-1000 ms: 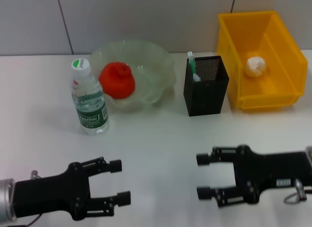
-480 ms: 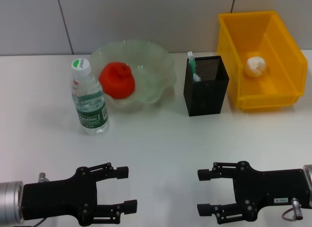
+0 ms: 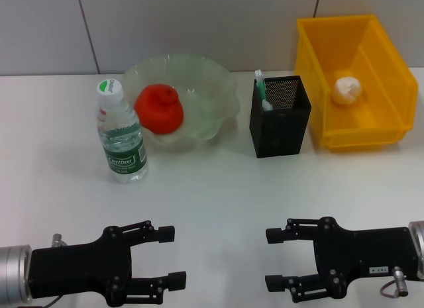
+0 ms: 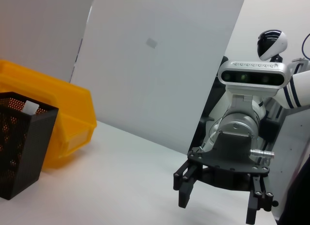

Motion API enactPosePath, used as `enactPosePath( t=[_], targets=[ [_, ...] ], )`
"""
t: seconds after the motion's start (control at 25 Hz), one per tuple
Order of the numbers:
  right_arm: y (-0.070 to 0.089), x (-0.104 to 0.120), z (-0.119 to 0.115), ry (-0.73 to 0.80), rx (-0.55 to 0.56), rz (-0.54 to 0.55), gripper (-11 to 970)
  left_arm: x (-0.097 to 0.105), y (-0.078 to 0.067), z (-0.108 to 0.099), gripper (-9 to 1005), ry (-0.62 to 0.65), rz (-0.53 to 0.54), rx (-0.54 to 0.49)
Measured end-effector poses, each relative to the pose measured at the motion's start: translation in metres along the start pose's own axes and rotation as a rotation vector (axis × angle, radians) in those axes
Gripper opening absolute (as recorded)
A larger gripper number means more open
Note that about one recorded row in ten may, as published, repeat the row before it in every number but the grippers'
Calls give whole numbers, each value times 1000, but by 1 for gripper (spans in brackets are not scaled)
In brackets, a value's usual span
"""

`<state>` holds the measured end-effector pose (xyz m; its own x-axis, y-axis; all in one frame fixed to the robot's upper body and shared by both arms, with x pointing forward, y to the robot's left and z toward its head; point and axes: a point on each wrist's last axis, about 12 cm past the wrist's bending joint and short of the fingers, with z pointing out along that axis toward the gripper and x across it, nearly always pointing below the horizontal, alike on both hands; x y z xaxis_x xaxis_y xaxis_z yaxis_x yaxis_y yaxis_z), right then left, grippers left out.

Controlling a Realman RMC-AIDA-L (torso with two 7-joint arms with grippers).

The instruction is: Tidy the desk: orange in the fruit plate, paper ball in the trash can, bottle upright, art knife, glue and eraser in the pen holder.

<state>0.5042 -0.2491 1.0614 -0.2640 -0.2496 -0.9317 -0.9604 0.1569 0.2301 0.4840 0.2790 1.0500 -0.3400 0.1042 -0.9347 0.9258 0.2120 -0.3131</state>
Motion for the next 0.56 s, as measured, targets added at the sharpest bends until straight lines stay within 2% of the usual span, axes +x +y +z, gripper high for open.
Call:
enactPosePath(
  t=[0.56],
  targets=[
    [0, -1, 0, 0, -3, 7, 790, 1, 1, -4, 861, 12, -9, -14]
  ],
)
